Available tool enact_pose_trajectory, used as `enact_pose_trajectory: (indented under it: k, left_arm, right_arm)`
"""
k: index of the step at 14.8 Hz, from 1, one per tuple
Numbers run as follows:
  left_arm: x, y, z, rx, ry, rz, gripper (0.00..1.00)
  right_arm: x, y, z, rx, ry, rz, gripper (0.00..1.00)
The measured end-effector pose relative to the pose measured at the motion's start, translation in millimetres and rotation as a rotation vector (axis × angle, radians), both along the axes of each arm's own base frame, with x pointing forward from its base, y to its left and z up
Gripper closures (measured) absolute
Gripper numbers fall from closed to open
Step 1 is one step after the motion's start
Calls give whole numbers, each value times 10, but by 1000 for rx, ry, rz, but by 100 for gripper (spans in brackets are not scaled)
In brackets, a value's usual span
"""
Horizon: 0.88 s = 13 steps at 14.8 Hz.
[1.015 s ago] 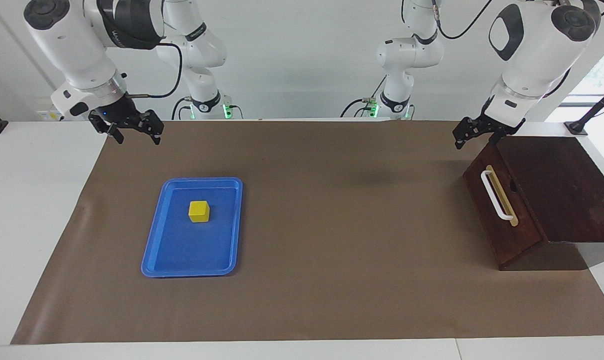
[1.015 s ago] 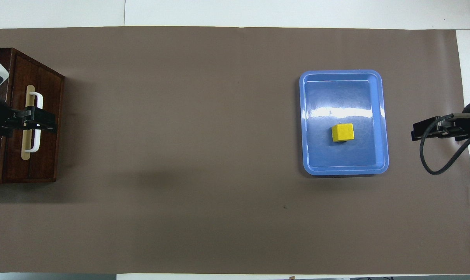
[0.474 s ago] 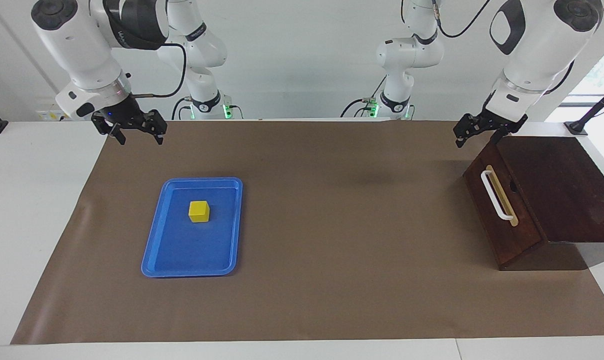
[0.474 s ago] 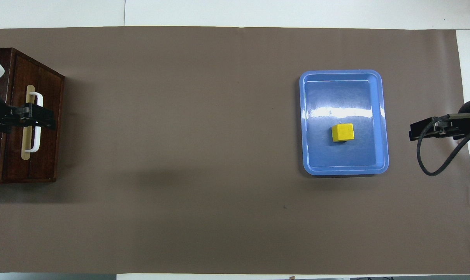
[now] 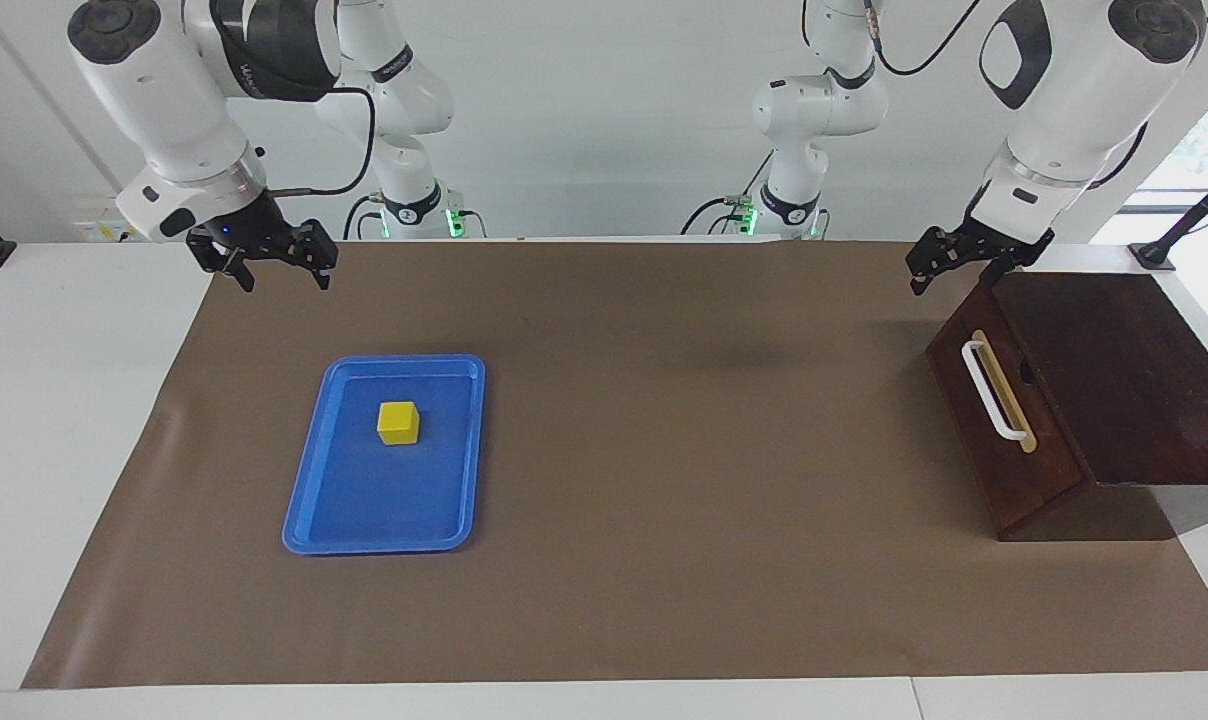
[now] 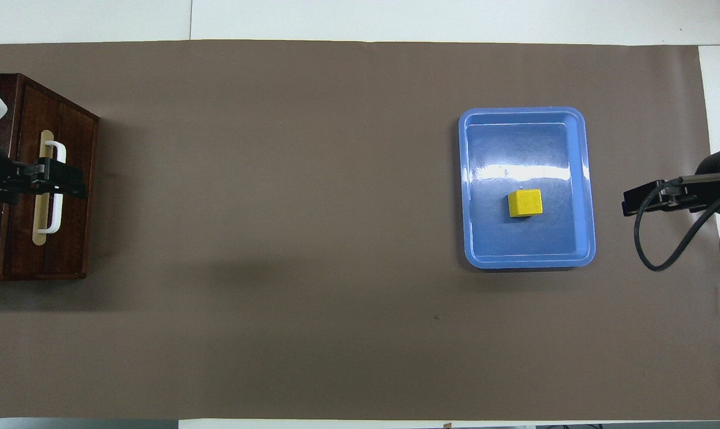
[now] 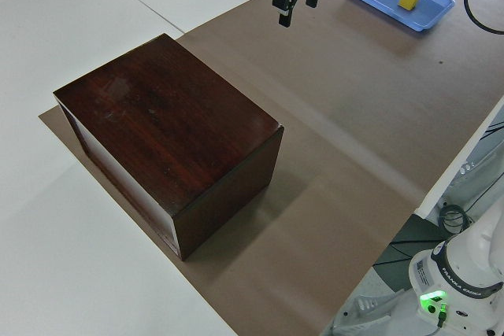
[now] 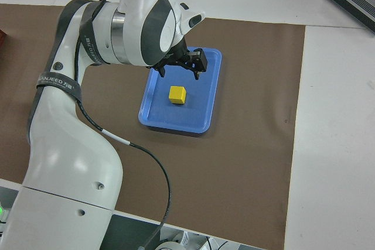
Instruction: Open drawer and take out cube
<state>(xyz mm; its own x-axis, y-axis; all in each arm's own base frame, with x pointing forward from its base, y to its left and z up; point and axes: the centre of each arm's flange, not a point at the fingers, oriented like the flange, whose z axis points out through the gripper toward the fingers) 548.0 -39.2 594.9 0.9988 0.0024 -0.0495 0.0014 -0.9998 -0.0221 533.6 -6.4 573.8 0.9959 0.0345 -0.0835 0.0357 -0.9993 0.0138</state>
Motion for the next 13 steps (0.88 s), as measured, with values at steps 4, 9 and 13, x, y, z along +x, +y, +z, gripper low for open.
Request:
enact_pose_trajectory:
  k: [4, 9, 13]
  left_arm:
    - [0, 0, 0, 0, 0, 0, 0]
    - [0, 0, 0, 0, 0, 0, 0]
    - [0, 0, 0, 0, 0, 0, 0]
  right_arm:
    - [1, -6, 2, 1, 0, -1, 0]
    - [-9, -61, -12, 1, 9, -11, 0]
    - [-8, -66, -20, 0, 10, -12, 0]
